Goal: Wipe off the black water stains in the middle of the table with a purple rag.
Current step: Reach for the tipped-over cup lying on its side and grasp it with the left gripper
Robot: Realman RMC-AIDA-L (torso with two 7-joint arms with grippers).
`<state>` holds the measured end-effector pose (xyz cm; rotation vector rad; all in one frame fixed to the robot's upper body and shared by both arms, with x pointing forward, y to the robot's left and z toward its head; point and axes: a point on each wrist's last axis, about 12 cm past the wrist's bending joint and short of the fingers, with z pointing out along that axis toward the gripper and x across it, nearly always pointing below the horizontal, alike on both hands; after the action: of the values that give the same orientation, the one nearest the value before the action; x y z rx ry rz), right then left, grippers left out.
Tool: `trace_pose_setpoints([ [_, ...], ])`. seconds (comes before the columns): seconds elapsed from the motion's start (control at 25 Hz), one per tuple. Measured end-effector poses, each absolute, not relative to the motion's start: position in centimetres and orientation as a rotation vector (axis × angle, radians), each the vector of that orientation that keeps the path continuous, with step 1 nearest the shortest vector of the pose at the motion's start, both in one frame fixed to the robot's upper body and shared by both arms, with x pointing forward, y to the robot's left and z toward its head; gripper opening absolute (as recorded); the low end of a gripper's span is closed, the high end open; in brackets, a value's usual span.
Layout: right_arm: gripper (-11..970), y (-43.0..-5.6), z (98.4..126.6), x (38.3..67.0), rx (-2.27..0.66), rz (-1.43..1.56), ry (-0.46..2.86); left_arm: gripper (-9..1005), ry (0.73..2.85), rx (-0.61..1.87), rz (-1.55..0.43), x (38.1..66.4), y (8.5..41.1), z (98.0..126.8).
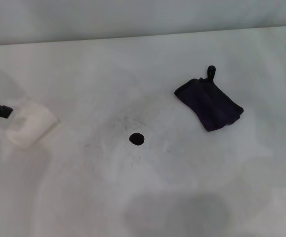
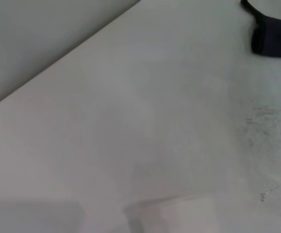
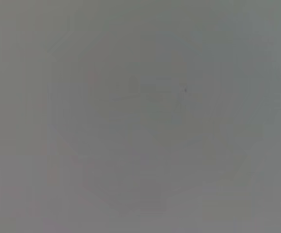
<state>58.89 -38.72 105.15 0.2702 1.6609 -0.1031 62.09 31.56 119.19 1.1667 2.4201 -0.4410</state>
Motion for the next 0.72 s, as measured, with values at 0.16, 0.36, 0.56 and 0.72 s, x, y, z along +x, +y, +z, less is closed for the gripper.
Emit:
trace_pose_setpoints([
  [0.16, 873, -38.7, 105.0, 58.9, 0.27, -0.103, 1.67, 877, 2.438, 1.161, -0.427, 61.9, 30.3, 117.9],
  [0.36, 873, -38.7, 104.7, 58.6, 0.266, -0.105, 1.681, 878, 2.462, 1.151, -0.417, 61.8, 29.3, 116.9],
  [0.56, 873, -38.8, 104.6, 58.3, 0.267, -0.108, 1.687, 877, 2.481, 1.115, -0.444, 61.7, 29.0, 116.1],
  [0.72, 873, -39.1, 104.4, 58.1, 0.268, -0.113, 1.691, 877, 2.491, 1.093, -0.445, 61.7, 29.0, 115.4],
])
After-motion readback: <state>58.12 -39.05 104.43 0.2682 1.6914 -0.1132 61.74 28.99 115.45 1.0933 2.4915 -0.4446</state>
